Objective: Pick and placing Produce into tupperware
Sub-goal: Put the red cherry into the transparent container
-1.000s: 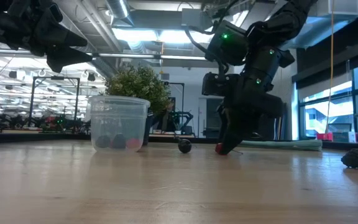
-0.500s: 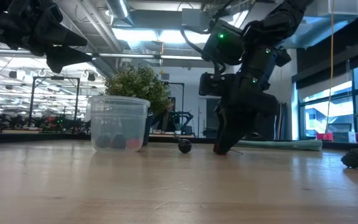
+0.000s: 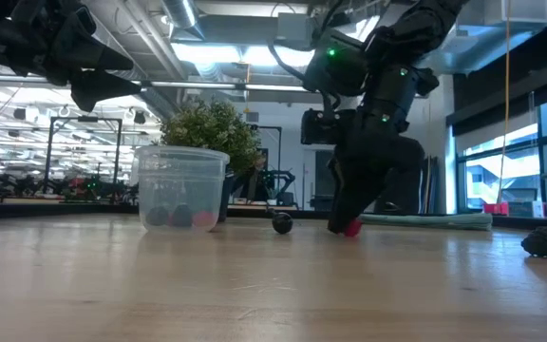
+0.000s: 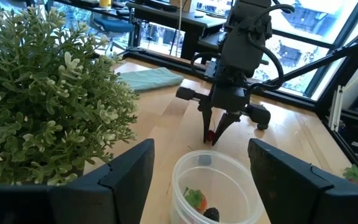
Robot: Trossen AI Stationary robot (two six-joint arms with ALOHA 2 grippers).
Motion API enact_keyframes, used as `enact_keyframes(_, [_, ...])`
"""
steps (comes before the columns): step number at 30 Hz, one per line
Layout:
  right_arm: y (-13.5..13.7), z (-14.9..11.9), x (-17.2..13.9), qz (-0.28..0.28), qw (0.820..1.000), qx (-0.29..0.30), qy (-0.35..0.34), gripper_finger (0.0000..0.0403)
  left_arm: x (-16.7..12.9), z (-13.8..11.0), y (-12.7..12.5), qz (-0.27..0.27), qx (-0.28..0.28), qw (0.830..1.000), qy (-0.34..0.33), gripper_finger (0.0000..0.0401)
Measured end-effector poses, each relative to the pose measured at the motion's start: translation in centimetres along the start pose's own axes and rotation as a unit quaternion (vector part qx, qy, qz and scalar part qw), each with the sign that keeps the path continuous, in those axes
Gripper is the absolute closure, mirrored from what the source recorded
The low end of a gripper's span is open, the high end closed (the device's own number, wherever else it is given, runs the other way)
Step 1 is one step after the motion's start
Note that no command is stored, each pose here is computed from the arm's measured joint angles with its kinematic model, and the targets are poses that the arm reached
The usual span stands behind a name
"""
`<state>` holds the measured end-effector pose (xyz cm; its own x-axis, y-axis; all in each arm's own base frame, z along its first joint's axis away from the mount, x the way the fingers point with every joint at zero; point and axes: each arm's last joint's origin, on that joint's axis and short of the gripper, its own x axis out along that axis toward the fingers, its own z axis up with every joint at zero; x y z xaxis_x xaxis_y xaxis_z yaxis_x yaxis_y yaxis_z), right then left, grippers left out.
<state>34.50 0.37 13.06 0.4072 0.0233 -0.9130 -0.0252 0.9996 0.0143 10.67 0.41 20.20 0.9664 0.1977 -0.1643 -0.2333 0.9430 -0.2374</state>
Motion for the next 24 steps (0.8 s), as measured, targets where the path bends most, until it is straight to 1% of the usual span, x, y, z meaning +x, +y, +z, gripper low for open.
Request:
enact_keyframes(4, [0.00, -0.21, -0.03, 0.000, 1.000, 0.001, 0.012, 0.0326, 0.00, -0.03, 0.00, 0.000, 0.001, 1.000, 0.001, 0.0151])
enact_keyframes(24, [0.00, 0.00, -0.01, 0.000, 1.000, 0.003, 0.000, 0.0326, 0.00, -0.21, 0.06, 0.003, 0.003, 1.000, 0.011, 0.0151])
